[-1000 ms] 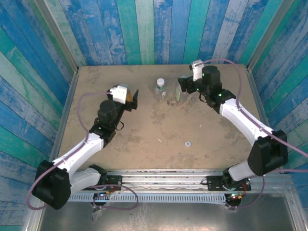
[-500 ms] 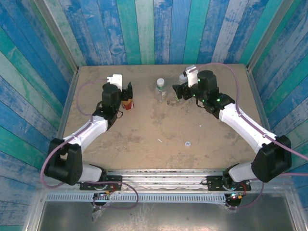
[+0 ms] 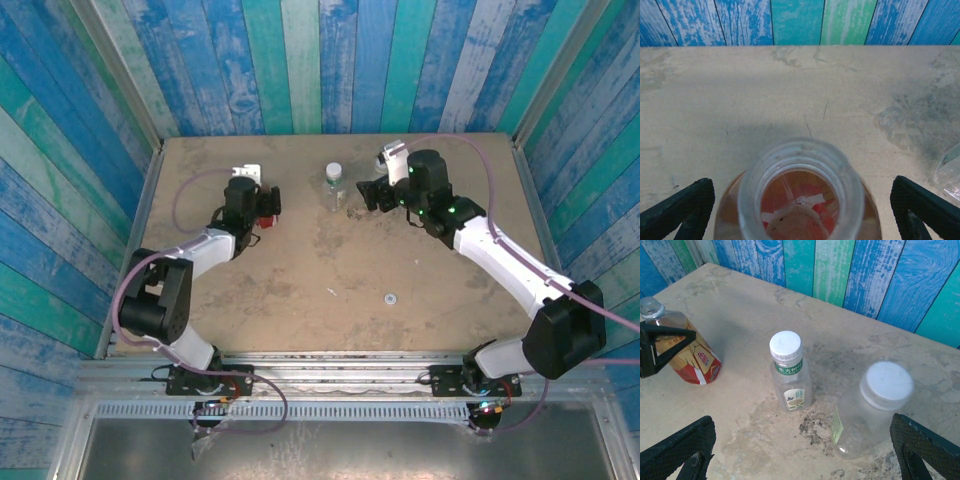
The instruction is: Screw on the bottle caps
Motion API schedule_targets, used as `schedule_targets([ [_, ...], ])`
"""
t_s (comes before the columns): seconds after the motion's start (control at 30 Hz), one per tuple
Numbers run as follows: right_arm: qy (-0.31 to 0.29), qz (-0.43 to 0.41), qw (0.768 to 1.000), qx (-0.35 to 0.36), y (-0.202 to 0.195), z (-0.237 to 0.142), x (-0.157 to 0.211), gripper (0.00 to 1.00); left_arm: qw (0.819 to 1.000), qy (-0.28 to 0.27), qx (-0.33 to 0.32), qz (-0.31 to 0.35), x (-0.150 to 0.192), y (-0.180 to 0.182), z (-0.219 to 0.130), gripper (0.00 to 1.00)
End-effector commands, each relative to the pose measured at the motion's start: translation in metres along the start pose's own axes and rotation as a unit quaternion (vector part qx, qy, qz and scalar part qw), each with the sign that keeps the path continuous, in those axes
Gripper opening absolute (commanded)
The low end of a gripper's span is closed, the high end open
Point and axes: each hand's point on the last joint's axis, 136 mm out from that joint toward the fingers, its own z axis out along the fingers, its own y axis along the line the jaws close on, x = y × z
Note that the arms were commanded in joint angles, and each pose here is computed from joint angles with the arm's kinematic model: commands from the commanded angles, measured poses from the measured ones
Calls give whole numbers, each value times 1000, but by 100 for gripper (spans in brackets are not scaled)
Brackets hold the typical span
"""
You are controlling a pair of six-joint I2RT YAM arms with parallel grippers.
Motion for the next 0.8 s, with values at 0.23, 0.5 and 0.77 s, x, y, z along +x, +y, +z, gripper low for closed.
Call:
schedule_targets([
  [0.23,4,-8,1000,-10,5,-2,2,92,1000,-3,2,-10,-5,0,9,81],
  [0.5,5,-8,1000,-9,6,-3,3,92,1000,8,8,-2,-2,-2,8,63],
  [0.77,5,-3,1000,-30,17,-1,2,92,999,-17,35,-1,-13,-8,-8,55],
])
